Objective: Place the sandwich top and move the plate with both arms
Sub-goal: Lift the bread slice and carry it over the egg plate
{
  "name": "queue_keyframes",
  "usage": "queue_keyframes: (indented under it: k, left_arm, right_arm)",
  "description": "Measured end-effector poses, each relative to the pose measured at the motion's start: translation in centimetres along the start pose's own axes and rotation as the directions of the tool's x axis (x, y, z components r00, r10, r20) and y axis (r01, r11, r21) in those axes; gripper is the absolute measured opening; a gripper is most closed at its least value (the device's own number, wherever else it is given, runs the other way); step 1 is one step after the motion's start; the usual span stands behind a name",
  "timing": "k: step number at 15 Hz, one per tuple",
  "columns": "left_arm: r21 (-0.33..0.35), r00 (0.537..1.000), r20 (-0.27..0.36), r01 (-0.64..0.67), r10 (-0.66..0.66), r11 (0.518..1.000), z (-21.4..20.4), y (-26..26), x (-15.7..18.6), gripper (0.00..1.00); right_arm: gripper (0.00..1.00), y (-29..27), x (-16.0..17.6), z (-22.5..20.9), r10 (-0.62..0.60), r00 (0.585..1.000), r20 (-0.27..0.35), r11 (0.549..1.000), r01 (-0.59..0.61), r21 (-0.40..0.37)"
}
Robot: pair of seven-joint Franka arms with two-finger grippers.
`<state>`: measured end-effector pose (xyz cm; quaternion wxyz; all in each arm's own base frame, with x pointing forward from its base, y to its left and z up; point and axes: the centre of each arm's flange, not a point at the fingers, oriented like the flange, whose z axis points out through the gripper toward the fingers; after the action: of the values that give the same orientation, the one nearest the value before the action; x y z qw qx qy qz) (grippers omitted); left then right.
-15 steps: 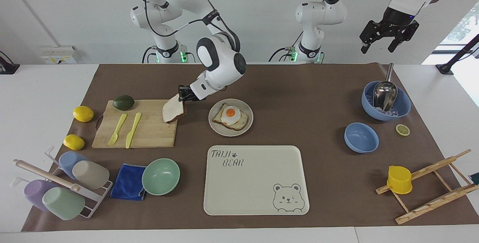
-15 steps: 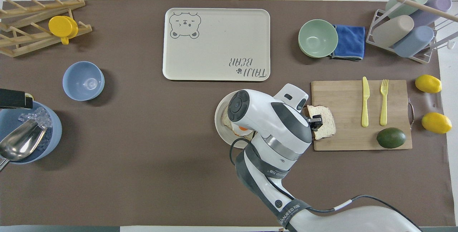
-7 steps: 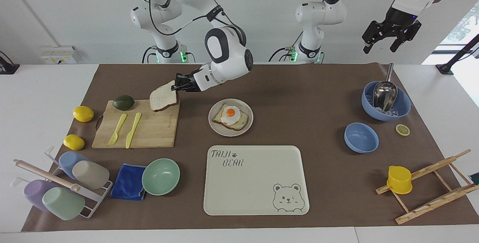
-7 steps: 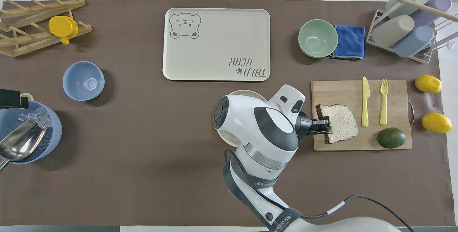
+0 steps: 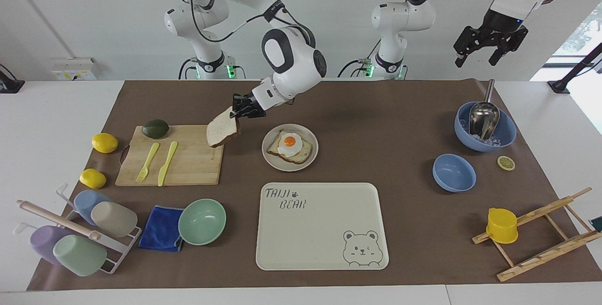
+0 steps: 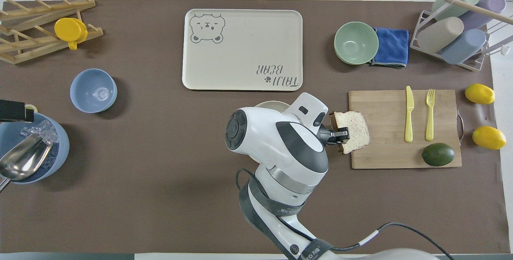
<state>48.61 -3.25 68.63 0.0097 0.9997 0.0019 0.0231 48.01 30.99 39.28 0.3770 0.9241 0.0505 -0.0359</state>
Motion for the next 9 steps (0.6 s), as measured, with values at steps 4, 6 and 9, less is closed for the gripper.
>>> queue_keyframes:
  k: [4,6,9]
  left_arm:
    - [0.0,1.0,0.0,0.0,0.0,1.0,0.0,0.0,0.0,1.0]
    - [0.0,1.0,0.001,0.0,0.0,1.0,0.0,0.0,0.0,1.0]
    - [0.0,1.0,0.006,0.0,0.0,1.0,0.3,0.0,0.0,1.0]
  right_arm:
    - [0.09,-1.4,-0.1,-5.0,-0.008,0.997,-0.079,0.998,0.014,0.067]
    - [0.09,-2.6,-0.2,-7.0,-0.02,0.996,-0.089,0.993,0.031,0.117]
    - [0.09,-5.7,-0.7,-7.9,-0.07,0.993,-0.098,0.987,0.083,0.134]
